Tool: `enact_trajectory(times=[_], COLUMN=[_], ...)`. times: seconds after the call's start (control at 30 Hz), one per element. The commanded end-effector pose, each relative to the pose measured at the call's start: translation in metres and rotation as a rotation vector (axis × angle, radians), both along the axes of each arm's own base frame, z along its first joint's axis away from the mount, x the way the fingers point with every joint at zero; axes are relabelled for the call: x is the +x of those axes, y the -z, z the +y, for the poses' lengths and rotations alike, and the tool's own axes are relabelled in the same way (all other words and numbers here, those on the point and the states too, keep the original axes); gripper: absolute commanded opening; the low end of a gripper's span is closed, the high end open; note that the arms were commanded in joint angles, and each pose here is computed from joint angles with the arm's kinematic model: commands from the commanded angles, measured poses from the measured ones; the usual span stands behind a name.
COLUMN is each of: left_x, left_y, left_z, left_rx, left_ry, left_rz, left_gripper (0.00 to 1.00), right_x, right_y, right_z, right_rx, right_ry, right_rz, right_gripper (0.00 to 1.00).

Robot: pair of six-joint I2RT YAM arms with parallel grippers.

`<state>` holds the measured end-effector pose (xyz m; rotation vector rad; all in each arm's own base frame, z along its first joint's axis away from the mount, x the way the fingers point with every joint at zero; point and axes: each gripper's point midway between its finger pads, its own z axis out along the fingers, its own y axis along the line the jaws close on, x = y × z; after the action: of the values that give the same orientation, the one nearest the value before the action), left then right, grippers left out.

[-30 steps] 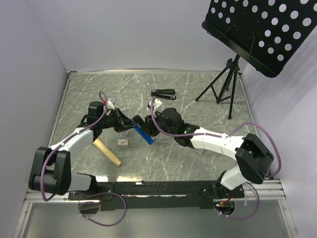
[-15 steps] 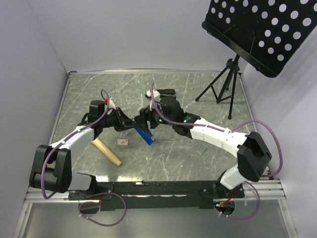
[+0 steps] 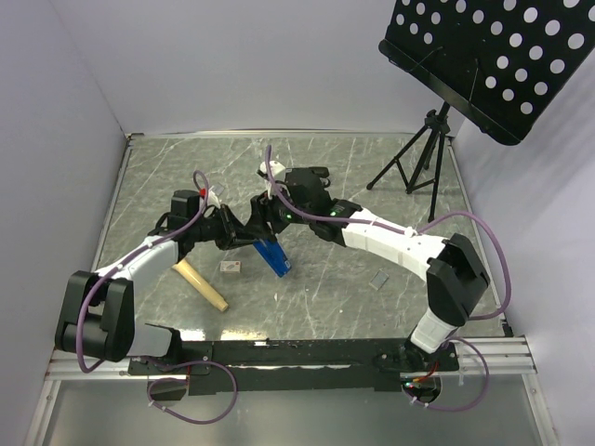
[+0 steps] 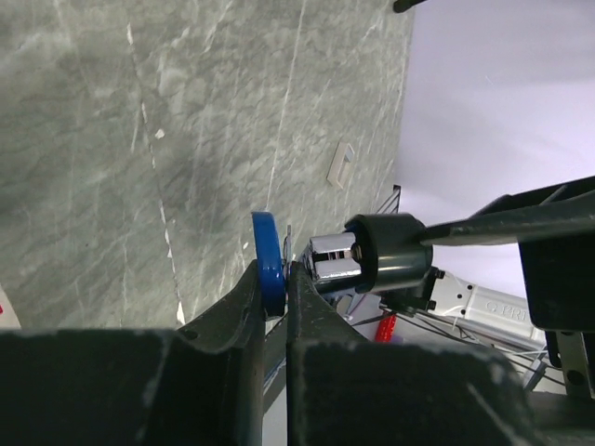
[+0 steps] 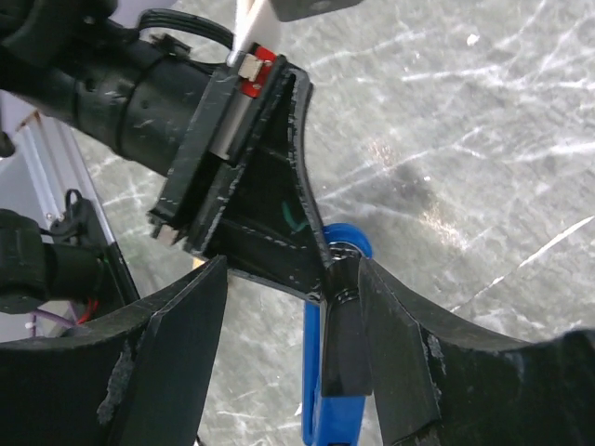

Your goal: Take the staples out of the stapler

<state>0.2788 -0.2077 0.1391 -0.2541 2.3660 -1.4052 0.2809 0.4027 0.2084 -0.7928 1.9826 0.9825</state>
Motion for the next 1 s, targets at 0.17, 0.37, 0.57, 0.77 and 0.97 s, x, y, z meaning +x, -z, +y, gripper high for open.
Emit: enact_trajectory(times=[0.17, 0.37, 0.57, 0.77, 0.97], left_x=[-0.002, -0.002, 0.001, -0.004, -0.003], left_y=[-0.048, -0.039, -0.033, -0.041, -0.04], left_z=[-0.011, -0.009, -0.006, -0.009, -0.01], left_rx=[-0.103, -0.07, -0.025, -0.068, -0.053], left_ry=[0.072, 0.069, 0.065, 0.095, 0.121], left_rz=[-0.121, -0.106, -0.127, -0.141, -0.143], left_gripper=[0.01, 0.01, 0.01, 0.01, 0.01], right_x=[0.004, 0.011, 0.009, 0.012, 0.01], right_y=[0.0, -0.009, -0.031, -0.006, 0.011], right_z=[0.005, -0.005, -0.013, -0.008, -0.004], right_rx=[-0.015, -0.048, -0.049, -0.103, -0.104], right_ry=[-0.004, 0.075, 0.091, 0.066, 0.041], right_rz=[0.006, 0.015, 0.008, 0.071, 0.104], right_gripper=[0.61, 0.66, 0.72, 0.71, 0.64])
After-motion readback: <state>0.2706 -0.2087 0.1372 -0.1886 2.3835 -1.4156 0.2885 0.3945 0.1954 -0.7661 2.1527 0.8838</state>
